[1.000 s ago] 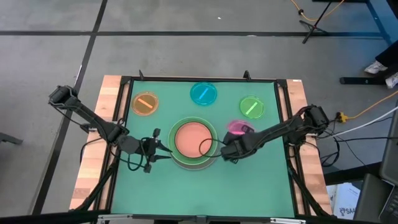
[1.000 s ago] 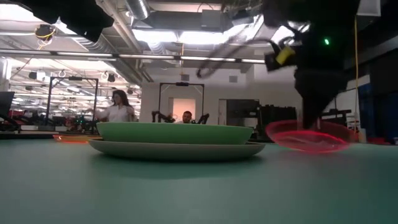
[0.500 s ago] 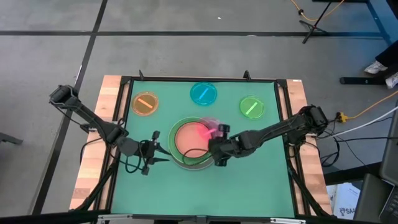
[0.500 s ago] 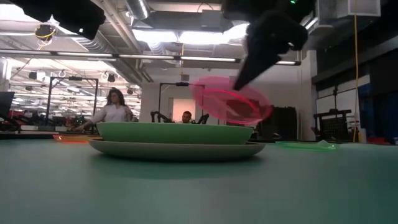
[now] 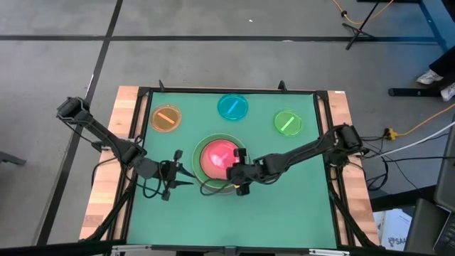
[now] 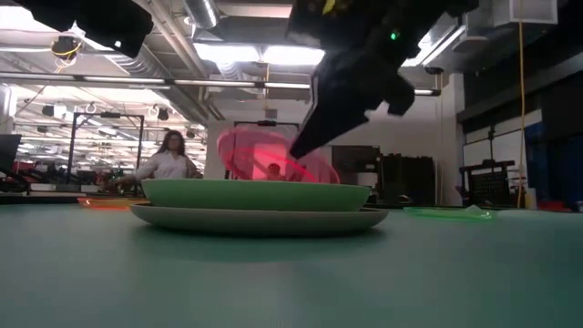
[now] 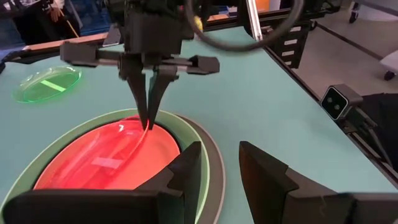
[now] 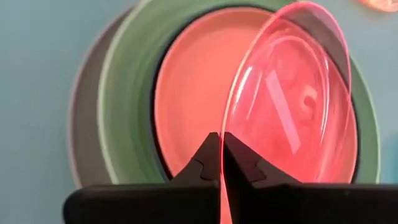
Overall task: Stack plastic plates
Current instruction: Stack the pink plate on the orange plate, then stack the light green plate on the pink plate, then stack the blue plate on the light green plate
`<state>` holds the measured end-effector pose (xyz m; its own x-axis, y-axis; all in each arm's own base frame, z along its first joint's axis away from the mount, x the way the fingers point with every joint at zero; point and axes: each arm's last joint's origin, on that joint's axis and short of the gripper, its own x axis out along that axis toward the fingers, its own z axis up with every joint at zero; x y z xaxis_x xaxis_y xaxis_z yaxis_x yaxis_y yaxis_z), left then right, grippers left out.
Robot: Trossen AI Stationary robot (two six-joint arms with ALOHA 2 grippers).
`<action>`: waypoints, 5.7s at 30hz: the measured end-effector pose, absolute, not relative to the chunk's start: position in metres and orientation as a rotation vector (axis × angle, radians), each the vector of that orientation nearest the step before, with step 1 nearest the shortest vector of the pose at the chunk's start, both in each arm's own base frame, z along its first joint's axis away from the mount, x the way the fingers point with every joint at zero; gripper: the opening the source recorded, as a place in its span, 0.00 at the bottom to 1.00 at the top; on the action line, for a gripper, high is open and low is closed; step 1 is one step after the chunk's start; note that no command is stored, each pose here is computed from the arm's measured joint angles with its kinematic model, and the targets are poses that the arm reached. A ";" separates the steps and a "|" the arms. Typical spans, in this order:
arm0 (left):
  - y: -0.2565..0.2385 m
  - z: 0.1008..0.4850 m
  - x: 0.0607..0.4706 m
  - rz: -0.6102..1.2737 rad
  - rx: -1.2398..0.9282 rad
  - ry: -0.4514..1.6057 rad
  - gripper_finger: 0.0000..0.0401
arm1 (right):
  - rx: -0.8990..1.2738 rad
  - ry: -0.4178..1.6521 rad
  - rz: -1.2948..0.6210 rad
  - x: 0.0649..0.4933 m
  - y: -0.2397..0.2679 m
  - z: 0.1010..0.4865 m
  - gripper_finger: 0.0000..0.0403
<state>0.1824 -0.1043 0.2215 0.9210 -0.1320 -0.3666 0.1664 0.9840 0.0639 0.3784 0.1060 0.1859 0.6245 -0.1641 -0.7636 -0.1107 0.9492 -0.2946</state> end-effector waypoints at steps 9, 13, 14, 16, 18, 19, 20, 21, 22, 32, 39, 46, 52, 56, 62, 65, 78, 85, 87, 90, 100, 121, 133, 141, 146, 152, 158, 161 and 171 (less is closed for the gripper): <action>-0.104 0.221 0.182 -0.153 0.091 0.371 0.26 | -0.289 0.917 -0.050 0.381 0.102 0.180 0.00; -0.104 0.221 0.182 -0.153 0.092 0.371 0.26 | -0.267 0.919 -0.054 0.381 0.100 0.180 0.01; -0.104 0.221 0.182 -0.153 0.091 0.371 0.26 | -0.258 0.920 -0.056 0.381 0.100 0.180 0.03; -0.104 0.221 0.182 -0.153 0.092 0.371 0.26 | -0.246 0.919 -0.064 0.381 0.100 0.180 0.08; -0.104 0.221 0.182 -0.153 0.092 0.371 0.26 | -0.247 0.919 -0.065 0.381 0.100 0.180 0.14; -0.104 0.221 0.182 -0.153 0.092 0.371 0.26 | -0.247 0.919 -0.065 0.381 0.100 0.180 0.18; -0.104 0.221 0.182 -0.153 0.092 0.371 0.26 | -0.248 0.920 -0.064 0.381 0.100 0.180 0.21; -0.104 0.221 0.182 -0.153 0.092 0.371 0.26 | -0.259 0.927 -0.052 0.380 0.100 0.180 0.24; -0.104 0.221 0.182 -0.154 0.097 0.372 0.26 | -0.277 0.942 -0.039 0.378 0.100 0.182 0.27; -0.099 0.220 0.177 -0.190 0.193 0.332 0.26 | -0.302 0.905 -0.011 0.348 0.091 0.226 0.34; -0.077 0.221 0.166 -0.116 0.157 0.267 0.26 | -0.320 0.865 -0.207 0.300 0.070 0.235 0.32; -0.058 0.213 0.164 0.010 0.156 0.270 0.26 | -0.250 0.933 -0.424 0.267 0.032 0.216 0.31; -0.046 0.201 0.165 0.096 0.106 0.296 0.26 | -0.125 1.070 -0.603 0.247 -0.011 0.183 0.31; -0.045 0.197 0.164 0.112 0.057 0.304 0.26 | -0.017 1.120 -0.687 0.236 -0.035 0.168 0.31; -0.048 0.195 0.163 0.100 0.009 0.305 0.26 | 0.108 1.113 -0.705 0.232 -0.056 0.152 0.31; -0.048 0.195 0.162 0.096 0.009 0.306 0.26 | 0.132 1.118 -0.722 0.233 -0.064 0.147 0.31; -0.048 0.195 0.162 0.097 0.007 0.311 0.26 | 0.203 1.187 -0.860 0.231 -0.089 0.123 0.30; -0.048 0.195 0.162 0.097 0.008 0.312 0.26 | 0.202 1.193 -0.848 0.232 -0.089 0.121 0.08; -0.048 0.195 0.162 0.097 0.008 0.312 0.26 | 0.183 1.200 -0.841 0.232 -0.089 0.121 0.02; -0.048 0.195 0.162 0.097 0.008 0.313 0.26 | 0.166 1.207 -0.838 0.231 -0.089 0.121 0.03; -0.048 0.195 0.162 0.097 0.008 0.312 0.26 | -0.031 1.145 -0.697 0.257 -0.063 0.147 0.01; -0.048 0.195 0.162 0.097 0.009 0.312 0.26 | -0.303 0.699 -0.061 0.328 0.045 0.195 0.00; -0.048 0.195 0.162 0.095 0.016 0.313 0.26 | -0.282 0.686 0.087 0.344 0.064 0.163 0.00; -0.048 0.195 0.162 0.095 0.015 0.311 0.26 | -0.263 0.642 0.110 0.347 0.065 0.164 0.00; -0.048 0.195 0.162 0.096 0.015 0.312 0.26 | -0.252 0.630 0.133 0.348 0.066 0.165 0.03; -0.048 0.195 0.162 0.092 0.040 0.312 0.26 | -0.224 0.625 0.123 0.348 0.066 0.166 0.17; -0.048 0.195 0.162 0.092 0.040 0.312 0.26 | -0.234 0.596 0.097 0.346 0.065 0.178 0.32; -0.048 0.195 0.162 0.092 0.038 0.312 0.26 | -0.254 0.597 0.027 0.340 0.059 0.190 0.35; -0.048 0.195 0.162 0.093 0.032 0.312 0.26 | -0.440 0.744 -0.271 0.331 -0.007 0.197 0.36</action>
<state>0.1622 -0.0483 0.1946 0.9473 0.0962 -0.3054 -0.0863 0.9952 0.0456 0.3309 -0.0070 0.1966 0.7075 -0.3883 -0.5905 0.0828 0.8753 -0.4764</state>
